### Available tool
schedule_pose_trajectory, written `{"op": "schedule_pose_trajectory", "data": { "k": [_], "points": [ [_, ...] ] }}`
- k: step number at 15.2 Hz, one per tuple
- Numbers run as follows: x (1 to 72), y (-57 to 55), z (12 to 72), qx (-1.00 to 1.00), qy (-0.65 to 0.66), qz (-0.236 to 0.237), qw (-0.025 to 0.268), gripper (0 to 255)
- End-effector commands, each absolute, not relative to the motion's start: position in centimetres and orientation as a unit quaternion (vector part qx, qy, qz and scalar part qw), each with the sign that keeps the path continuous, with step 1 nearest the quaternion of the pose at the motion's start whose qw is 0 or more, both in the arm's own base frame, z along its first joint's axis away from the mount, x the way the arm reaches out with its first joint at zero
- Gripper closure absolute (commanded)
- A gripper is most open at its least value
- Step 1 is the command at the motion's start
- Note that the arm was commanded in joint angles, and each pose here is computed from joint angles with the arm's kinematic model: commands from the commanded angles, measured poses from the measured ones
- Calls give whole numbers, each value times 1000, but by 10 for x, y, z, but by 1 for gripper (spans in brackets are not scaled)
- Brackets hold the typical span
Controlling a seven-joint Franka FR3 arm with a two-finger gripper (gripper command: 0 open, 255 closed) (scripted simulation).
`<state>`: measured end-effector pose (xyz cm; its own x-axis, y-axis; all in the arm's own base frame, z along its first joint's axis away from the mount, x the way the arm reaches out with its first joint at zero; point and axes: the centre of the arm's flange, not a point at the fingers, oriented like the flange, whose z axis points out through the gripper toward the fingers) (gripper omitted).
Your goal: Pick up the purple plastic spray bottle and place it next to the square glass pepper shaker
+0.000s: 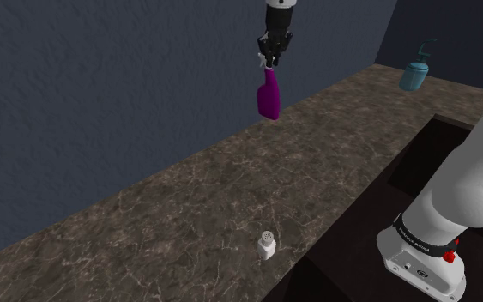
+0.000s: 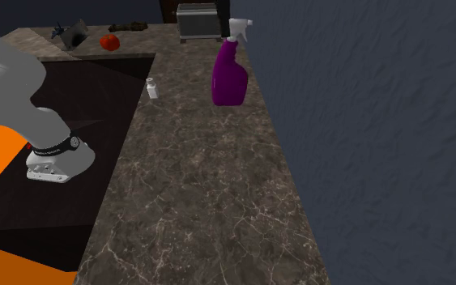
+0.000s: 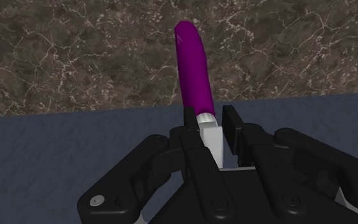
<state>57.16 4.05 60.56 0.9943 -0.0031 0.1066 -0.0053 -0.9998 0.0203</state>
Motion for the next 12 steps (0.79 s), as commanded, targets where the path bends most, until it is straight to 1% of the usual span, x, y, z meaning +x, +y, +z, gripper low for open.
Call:
{"op": "schedule_pose_trajectory", "data": {
  "k": [1,12],
  "points": [
    [554,60,614,999,-3,53,10,255],
    [463,167,649,999,-3,53,10,255]
  ]
}}
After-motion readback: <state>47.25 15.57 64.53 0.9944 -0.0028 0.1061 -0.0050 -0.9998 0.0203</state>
